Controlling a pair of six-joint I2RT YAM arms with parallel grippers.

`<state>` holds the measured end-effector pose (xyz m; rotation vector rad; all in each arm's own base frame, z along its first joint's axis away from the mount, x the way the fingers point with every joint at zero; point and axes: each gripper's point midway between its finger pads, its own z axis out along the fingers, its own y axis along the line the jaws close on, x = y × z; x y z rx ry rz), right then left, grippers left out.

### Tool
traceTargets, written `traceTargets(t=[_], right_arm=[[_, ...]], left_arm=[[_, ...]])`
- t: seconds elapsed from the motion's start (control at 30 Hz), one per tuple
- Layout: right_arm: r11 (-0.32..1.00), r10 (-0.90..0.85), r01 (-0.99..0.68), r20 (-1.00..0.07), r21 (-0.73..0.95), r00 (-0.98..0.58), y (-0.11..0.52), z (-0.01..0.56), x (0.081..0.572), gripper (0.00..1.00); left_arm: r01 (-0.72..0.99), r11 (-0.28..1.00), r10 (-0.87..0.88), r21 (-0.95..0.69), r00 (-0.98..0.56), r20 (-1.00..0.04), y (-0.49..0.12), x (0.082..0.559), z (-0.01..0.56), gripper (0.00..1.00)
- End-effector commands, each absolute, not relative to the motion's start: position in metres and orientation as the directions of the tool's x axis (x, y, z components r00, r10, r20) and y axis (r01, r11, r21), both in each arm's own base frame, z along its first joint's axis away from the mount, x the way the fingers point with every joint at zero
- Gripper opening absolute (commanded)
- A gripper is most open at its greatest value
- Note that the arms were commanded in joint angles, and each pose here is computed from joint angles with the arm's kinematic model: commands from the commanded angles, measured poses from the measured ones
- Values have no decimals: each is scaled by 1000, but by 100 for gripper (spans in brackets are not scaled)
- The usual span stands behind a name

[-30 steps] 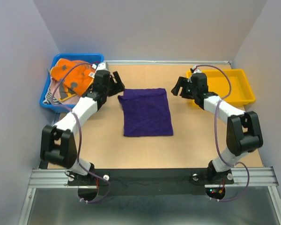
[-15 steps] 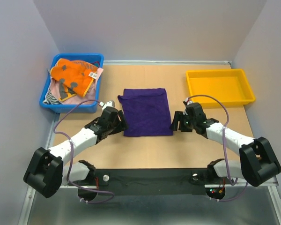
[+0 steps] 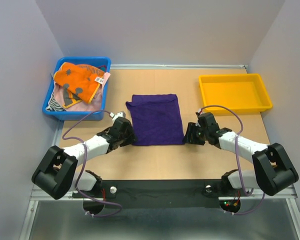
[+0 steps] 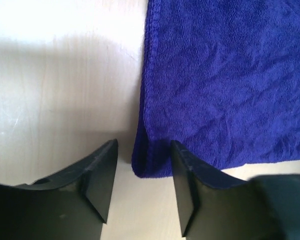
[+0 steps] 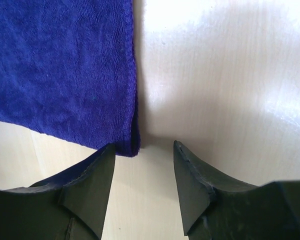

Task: Fold and stack the towels
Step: Fold the towel

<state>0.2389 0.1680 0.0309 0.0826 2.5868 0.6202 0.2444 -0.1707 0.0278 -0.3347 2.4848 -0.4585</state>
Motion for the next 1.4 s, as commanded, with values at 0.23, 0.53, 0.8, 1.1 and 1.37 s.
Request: traceTargets(t=[0.23,0.53,0.8,1.1,1.37], right_arm=[[855,157,-97,-433,509,-888,190,32,244,45],[854,175,-80,-429,514,-886,184,38,233,4],[867,183,-26,-368,498,-912,169,50,202,3],[845,162,8,-242,534,-957,168,50,156,14],[917,53,-164,-519,364,-853,169,111,250,37]], left_arm=[[-113,903,-336,-414,-786,-519,-178,251,24,35],[-116,907,-335,-405,-782,-526,-170,243,38,0],[-132,899,-343,-417,-804,-486,-159,215,52,0],[-75,817,-305,-571,-897,-319,-188,164,56,44],[10,903,-271,-430,-763,-587,-170,230,133,74]])
